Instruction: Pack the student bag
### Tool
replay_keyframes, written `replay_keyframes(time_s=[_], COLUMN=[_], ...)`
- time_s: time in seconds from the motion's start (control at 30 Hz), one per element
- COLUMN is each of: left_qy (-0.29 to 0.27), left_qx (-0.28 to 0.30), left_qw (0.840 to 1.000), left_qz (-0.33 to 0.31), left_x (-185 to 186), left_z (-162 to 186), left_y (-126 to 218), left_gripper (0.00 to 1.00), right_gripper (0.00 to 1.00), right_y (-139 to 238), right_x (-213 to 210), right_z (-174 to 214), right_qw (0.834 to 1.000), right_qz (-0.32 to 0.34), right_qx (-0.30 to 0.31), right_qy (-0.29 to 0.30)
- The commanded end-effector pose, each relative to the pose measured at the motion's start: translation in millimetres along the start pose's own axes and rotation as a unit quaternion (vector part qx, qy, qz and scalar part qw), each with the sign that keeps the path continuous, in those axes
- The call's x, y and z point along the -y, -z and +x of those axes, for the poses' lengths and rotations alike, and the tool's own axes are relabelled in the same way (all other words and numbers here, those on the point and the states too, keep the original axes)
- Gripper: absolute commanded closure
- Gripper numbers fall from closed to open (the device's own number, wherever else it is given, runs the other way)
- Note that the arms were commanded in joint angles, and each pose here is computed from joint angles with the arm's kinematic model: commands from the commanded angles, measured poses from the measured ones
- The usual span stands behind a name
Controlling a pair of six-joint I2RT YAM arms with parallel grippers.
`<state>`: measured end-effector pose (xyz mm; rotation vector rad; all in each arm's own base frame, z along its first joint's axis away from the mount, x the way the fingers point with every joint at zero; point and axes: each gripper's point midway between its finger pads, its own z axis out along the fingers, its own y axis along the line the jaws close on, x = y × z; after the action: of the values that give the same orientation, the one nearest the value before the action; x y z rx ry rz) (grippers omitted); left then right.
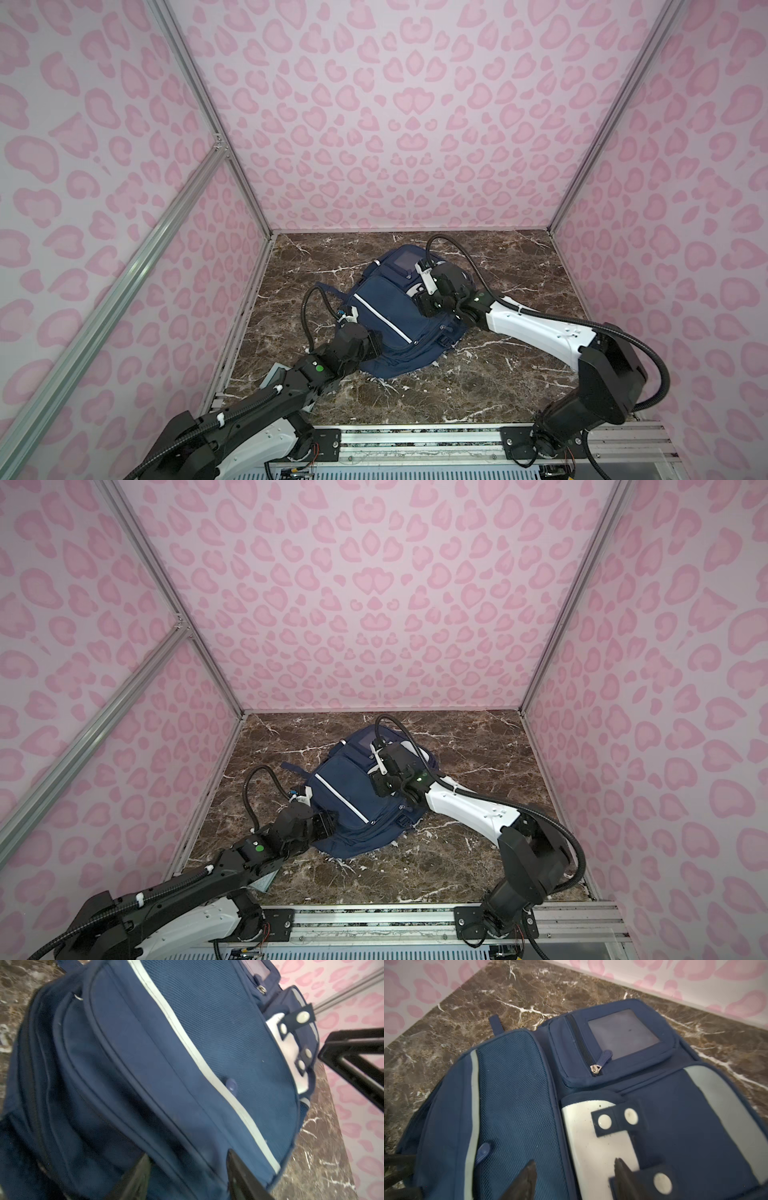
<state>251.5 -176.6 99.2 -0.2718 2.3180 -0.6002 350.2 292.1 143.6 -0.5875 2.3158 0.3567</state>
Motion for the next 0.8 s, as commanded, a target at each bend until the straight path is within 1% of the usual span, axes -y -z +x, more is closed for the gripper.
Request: replay_keyframes(time_s=[0.0,0.07,0.1,0.2,0.27,0.33,0.43,0.5,0.53,0.63,0.67,0.7,0.73,0.77], left_qy=[-0.006,-0.003,0.001,0.004,-0.003,-0.006,-0.011,-0.012,-0.012,-0.028,-0.037,-0.044,-0.048,-0.05], left_qx=[0.03,0.023,0.021,0.02,0.019,0.016,0.014,0.02,0.027,0.052,0.057,0.06,0.065,0.069], left_qw=[0.999,1.0,1.0,1.0,1.0,1.0,0.999,1.0,1.0,0.997,0.996,0.996,0.995,0.995], left_qz=[0.013,0.004,0.004,0.007,0.005,0.014,0.029,0.008,-0.006,-0.042,-0.05,-0.054,-0.055,-0.054], left_x=[7.4,2.7,1.4,1.4,5.6,14.2,28.9,27.2,24.3,18.5,17.5,17.0,16.5,14.9], left_z=[-24.1,-31.0,-34.1,-45.7,-55.4,-63.4,-75.0,-84.2,-89.1,-106.8,-110.7,-113.1,-114.1,-112.8], left_y=[-9.1,-17.0,-20.1,-30.3,-38.7,-47.2,-58.2,-60.2,-58.4,-45.7,-39.2,-31.6,-24.8,-16.9], left_gripper=[0.49,0.52,0.55,0.61,0.62,0.62,0.62,0.62,0.62,0.43,0.36,0.3,0.27,0.27], right_gripper=[0.48,0.49,0.5,0.57,0.63,0.67,0.68,0.68,0.68,0.64,0.61,0.55,0.5,0.47], right_y=[-15.4,-15.6,-13.9,-4.7,2.7,5.4,6.0,10.0,11.9,22.3,26.7,31.0,34.0,37.8], right_x=[9.3,10.2,5.0,-20.4,-33.5,-36.4,-39.1,-45.2,-45.6,-41.4,-37.7,-32.4,-25.9,-16.7], right_z=[39.8,55.5,59.7,70.0,72.6,74.0,75.7,73.1,72.0,62.3,59.8,58.2,57.8,55.2], right_qw=[0.996,0.994,0.993,0.988,0.984,0.983,0.981,0.979,0.98,0.984,0.987,0.99,0.991,0.992], right_qz=[0.005,-0.003,-0.02,-0.099,-0.141,-0.153,-0.162,-0.176,-0.173,-0.155,-0.135,-0.107,-0.076,-0.037], right_qx=[-0.09,-0.104,-0.107,-0.114,-0.108,-0.104,-0.108,-0.1,-0.099,-0.074,-0.066,-0.059,-0.054,-0.046], right_qy=[-0.029,-0.036,-0.037,-0.036,-0.028,-0.021,-0.015,0.0,0.007,0.035,0.053,0.075,0.093,0.112])
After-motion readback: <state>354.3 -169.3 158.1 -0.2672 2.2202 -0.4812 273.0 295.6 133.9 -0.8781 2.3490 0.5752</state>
